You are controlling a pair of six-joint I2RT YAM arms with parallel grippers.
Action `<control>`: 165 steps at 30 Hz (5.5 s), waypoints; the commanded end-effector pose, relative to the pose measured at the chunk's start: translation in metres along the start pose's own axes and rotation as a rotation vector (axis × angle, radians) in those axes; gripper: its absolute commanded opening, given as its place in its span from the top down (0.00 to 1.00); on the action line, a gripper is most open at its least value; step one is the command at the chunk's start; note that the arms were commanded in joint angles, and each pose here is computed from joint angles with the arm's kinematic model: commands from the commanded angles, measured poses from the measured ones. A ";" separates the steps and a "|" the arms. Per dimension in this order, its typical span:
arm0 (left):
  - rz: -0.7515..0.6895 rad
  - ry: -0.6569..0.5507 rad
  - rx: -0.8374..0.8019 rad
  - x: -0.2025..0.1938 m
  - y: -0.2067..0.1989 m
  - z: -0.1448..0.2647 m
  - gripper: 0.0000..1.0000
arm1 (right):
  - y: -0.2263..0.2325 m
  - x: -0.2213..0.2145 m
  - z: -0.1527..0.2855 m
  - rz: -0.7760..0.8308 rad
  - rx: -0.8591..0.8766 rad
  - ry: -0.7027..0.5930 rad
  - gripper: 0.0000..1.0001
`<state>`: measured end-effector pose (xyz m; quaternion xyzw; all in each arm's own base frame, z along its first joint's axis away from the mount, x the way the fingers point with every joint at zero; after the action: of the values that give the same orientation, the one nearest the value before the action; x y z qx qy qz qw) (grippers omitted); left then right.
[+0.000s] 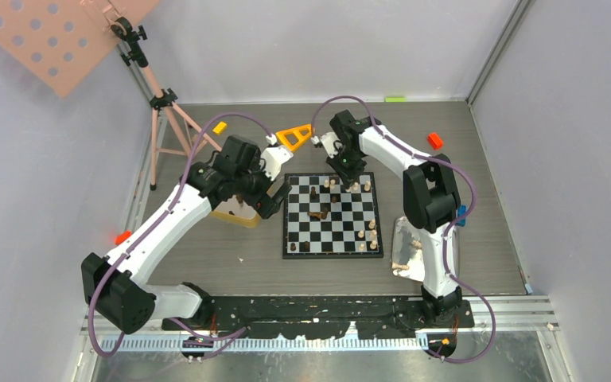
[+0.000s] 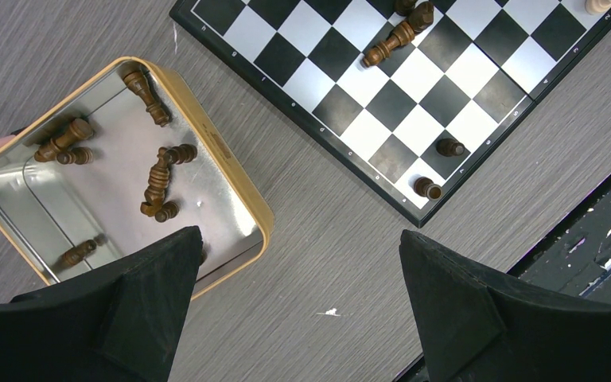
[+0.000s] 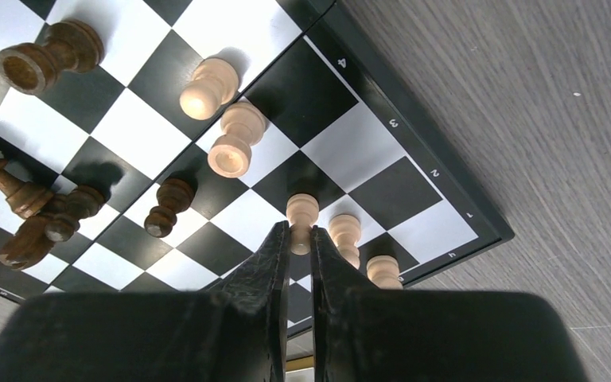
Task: Set up the chess pieces on the board
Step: Move the chess piece to the chessboard, then pick up the chess piece from the chessboard, then place the chess piece on the chessboard.
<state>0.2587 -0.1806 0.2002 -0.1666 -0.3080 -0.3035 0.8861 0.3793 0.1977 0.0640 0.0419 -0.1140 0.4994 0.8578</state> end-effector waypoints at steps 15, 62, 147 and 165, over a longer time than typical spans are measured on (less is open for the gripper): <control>-0.025 -0.054 -0.013 0.010 -0.004 0.008 0.02 | 0.017 -0.018 0.024 0.024 -0.013 0.005 0.99; -0.031 -0.048 -0.010 0.008 -0.003 0.007 0.02 | -0.001 0.021 0.058 -0.049 -0.030 -0.144 0.39; -0.029 -0.032 -0.012 0.008 -0.003 0.003 0.02 | -0.058 -0.033 0.026 -0.223 -0.039 -0.002 0.98; -0.031 -0.034 -0.010 0.007 -0.003 0.005 0.02 | -0.064 -0.018 0.040 -0.257 -0.073 -0.073 0.55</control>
<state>0.2588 -0.1799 0.1992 -0.1638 -0.3080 -0.3112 0.8840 0.4114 0.1379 0.0653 0.0384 -0.1073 0.3946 0.9118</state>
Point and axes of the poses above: each gripper's point midway between its finger pads, its own z axis back along the fingers, its own y axis along the line the jaws close on, x = y × z, the point moved 1 cm from there along z, back along the fingers, and after that the axes turned 13 degrees about z, right-handed, at the moved point
